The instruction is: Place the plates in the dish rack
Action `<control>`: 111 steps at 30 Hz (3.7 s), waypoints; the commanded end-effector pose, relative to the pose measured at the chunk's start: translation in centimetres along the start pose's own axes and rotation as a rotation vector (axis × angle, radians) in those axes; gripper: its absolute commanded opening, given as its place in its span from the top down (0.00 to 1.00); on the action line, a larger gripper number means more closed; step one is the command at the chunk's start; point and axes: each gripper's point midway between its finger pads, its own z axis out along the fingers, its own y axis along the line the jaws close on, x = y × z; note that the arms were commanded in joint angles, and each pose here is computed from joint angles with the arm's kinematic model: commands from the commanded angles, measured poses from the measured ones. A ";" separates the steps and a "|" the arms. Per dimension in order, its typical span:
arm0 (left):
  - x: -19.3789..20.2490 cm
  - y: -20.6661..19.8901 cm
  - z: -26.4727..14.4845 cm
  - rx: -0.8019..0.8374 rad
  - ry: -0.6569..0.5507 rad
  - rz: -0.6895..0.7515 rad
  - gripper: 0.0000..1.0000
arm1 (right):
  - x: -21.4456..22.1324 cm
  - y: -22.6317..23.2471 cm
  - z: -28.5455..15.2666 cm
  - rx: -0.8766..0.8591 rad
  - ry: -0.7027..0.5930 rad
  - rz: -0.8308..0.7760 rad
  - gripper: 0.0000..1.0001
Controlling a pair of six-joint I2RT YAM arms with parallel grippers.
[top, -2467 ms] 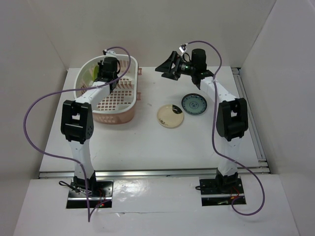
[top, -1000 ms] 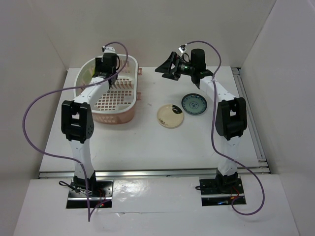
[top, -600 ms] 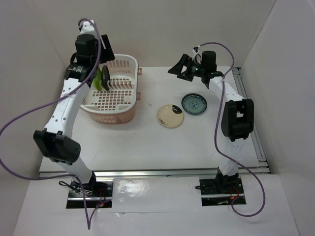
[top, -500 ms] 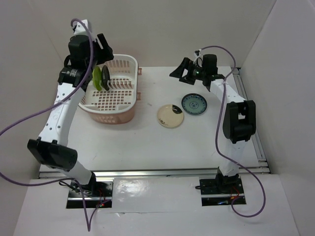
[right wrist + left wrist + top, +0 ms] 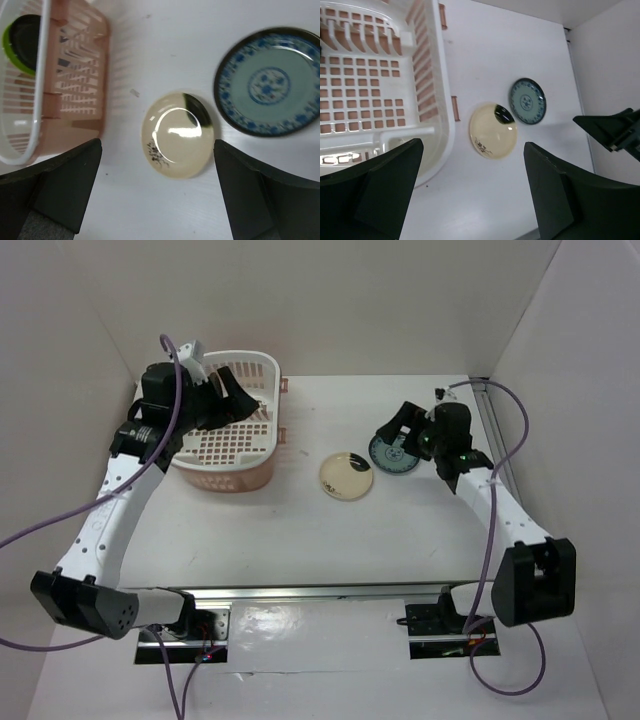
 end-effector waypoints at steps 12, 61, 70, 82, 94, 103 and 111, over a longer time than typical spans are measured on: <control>3.9 -11.1 -6.3 0.541 0.074 0.124 0.00 | 4.6 -12.4 -2.8 0.375 -0.066 0.169 0.02; 7.1 -12.4 -4.1 0.487 0.142 0.186 0.00 | 10.4 -24.9 6.4 0.561 0.213 0.458 0.90; 7.6 -12.0 -3.1 0.474 0.164 0.190 0.00 | 6.8 -24.3 7.0 0.561 0.141 0.504 1.00; 6.2 -13.4 -0.4 0.461 0.192 0.194 0.00 | -4.8 -17.2 5.8 0.322 -0.114 0.458 1.00; 5.7 -14.1 1.2 0.464 0.205 0.176 0.00 | -11.0 -10.0 1.8 0.112 -0.254 0.365 1.00; 5.3 -14.8 2.9 0.482 0.194 0.179 0.00 | -11.3 -0.2 0.8 -0.329 -0.205 0.128 1.00; 5.8 -13.5 5.9 0.432 0.193 0.188 0.00 | -6.7 9.9 0.4 -0.635 -0.021 -0.117 1.00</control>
